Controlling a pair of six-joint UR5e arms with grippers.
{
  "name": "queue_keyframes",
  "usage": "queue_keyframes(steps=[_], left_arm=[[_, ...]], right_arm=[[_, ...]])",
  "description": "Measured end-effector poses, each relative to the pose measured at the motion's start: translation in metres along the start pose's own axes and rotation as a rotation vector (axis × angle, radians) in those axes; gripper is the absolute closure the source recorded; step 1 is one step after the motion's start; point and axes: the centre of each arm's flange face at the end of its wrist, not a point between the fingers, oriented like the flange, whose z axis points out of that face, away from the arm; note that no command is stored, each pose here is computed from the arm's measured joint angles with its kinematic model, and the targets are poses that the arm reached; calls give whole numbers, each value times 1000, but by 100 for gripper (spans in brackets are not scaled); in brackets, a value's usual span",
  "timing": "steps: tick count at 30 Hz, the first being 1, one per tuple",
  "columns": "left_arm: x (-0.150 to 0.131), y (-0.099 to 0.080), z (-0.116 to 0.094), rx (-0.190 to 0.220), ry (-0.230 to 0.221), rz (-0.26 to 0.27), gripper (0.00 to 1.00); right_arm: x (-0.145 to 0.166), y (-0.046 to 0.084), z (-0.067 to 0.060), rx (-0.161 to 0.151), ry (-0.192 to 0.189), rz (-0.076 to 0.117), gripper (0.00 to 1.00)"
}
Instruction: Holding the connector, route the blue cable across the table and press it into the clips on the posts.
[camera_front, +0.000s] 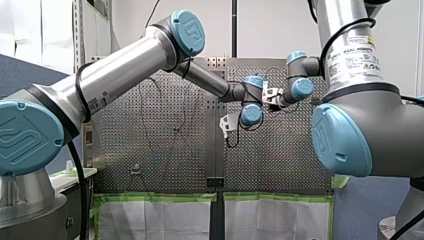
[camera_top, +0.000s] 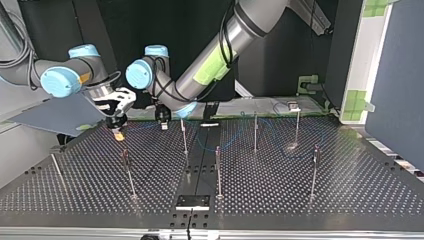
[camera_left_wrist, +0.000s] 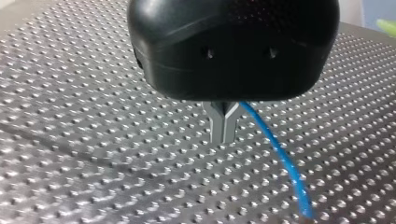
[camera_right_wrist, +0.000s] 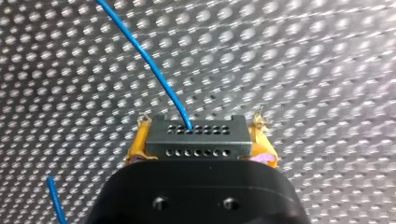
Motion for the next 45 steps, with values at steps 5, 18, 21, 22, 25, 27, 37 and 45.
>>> queue_keyframes(steps=[5,18,21,22,25,27,37,45], left_arm=[[-26,-3,-12,-26,-10,-1,100],[-84,-9,-36,-73,-70,-41,100],[-86,-10,-38,-71,-71,-42,100],[-86,-11,-39,-70,-72,-43,100],[-92,-14,-42,-64,-78,-50,100],[-98,-15,-45,-59,-84,-56,100],[-126,-26,-47,-35,-126,-85,100],[-142,-36,-44,-9,-158,-108,100]], right_arm=[[18,-6,-8,16,18,-3,100],[60,-18,-24,27,43,-9,100],[69,-20,-28,29,52,-11,100],[73,-21,-29,30,55,-11,100],[83,-23,-31,32,62,-14,100],[90,-24,-33,33,70,-16,100],[121,-32,-41,49,104,-25,100],[128,-34,-43,63,112,-28,100]])
